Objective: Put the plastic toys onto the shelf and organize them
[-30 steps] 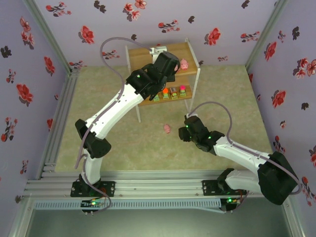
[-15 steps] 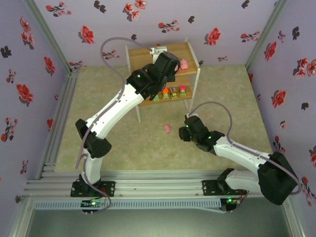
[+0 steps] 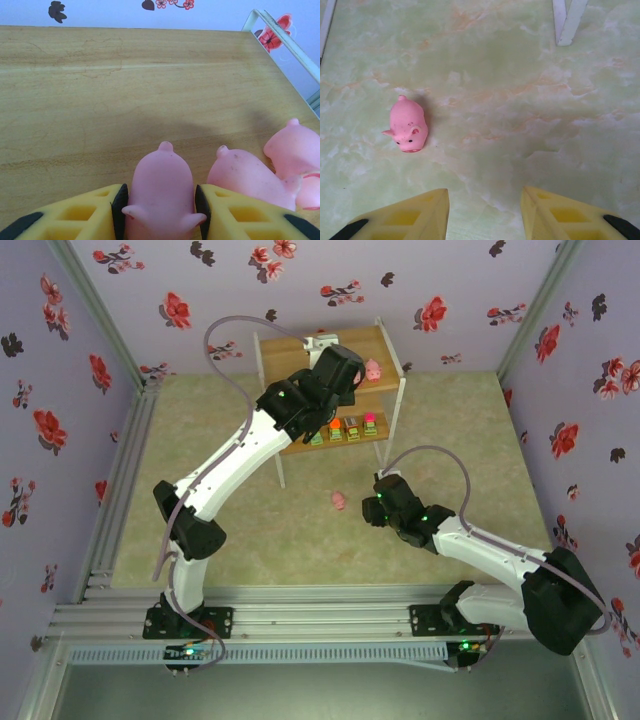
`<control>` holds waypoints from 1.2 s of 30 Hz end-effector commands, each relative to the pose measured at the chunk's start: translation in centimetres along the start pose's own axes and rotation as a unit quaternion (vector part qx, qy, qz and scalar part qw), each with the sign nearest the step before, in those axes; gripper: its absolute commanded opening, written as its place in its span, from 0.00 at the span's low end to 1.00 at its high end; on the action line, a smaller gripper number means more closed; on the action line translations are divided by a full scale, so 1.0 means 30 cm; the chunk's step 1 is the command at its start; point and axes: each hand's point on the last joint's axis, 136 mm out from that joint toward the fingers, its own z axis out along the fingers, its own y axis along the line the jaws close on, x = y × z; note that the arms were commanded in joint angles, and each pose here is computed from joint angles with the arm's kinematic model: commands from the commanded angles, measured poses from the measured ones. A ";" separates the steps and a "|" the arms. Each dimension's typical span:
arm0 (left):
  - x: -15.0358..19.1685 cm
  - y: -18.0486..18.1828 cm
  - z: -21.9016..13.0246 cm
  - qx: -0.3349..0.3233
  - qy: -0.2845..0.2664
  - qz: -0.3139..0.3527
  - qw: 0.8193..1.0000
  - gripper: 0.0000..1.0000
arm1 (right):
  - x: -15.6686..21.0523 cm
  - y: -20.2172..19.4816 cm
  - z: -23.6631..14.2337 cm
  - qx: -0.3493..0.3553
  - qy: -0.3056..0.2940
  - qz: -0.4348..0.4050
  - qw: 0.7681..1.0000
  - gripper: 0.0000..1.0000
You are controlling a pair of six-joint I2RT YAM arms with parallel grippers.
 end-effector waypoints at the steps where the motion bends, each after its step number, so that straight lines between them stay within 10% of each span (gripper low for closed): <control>1: -0.027 -0.001 -0.011 0.005 -0.006 -0.011 1.000 0.44 | -0.012 -0.015 -0.006 0.008 -0.011 0.001 1.000 0.42; 36: -0.069 0.002 -0.104 0.016 -0.032 -0.014 0.999 0.49 | -0.009 -0.013 -0.003 0.006 -0.009 0.002 1.000 0.48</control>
